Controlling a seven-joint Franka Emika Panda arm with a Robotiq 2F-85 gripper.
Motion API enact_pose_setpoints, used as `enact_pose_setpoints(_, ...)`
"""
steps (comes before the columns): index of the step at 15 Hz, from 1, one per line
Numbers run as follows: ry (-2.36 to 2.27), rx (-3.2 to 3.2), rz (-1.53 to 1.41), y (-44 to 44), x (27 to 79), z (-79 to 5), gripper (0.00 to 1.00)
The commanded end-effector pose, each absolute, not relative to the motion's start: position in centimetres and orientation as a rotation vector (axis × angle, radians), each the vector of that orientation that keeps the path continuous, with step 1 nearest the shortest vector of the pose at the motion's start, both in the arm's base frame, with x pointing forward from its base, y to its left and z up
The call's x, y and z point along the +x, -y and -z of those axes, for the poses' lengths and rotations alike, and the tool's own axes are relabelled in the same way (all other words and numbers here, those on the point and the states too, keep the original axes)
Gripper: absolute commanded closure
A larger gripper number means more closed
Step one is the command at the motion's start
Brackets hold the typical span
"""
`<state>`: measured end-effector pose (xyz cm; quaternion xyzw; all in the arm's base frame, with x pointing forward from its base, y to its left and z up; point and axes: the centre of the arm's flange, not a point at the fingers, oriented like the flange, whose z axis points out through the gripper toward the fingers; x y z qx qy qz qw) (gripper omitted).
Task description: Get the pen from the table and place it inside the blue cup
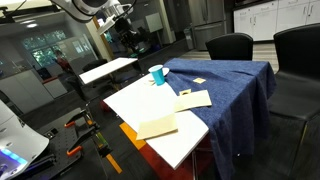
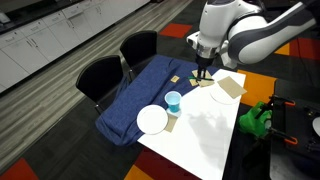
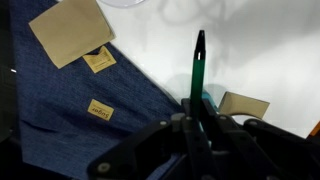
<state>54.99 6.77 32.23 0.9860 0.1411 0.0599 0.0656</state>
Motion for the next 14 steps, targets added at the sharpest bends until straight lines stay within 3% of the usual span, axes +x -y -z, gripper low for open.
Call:
enact_pose_setpoints(1, -0.300, 2.967, -0.117, -5.2, 56.8, -34.6, 0.97)
enact_pose_setpoints(5, -0.218, 2.982, -0.062, -2.5, 57.7, -35.9, 0.97)
enact_pose_setpoints(6, -0.274, 2.975, -0.098, -3.1, 56.8, -35.1, 0.88)
enact_pose_setpoints(13, -0.249, 2.976, -0.085, -2.3, 57.1, -35.3, 0.88)
enact_pose_setpoints(14, -0.249, 2.976, -0.085, -2.3, 57.1, -35.3, 0.97)
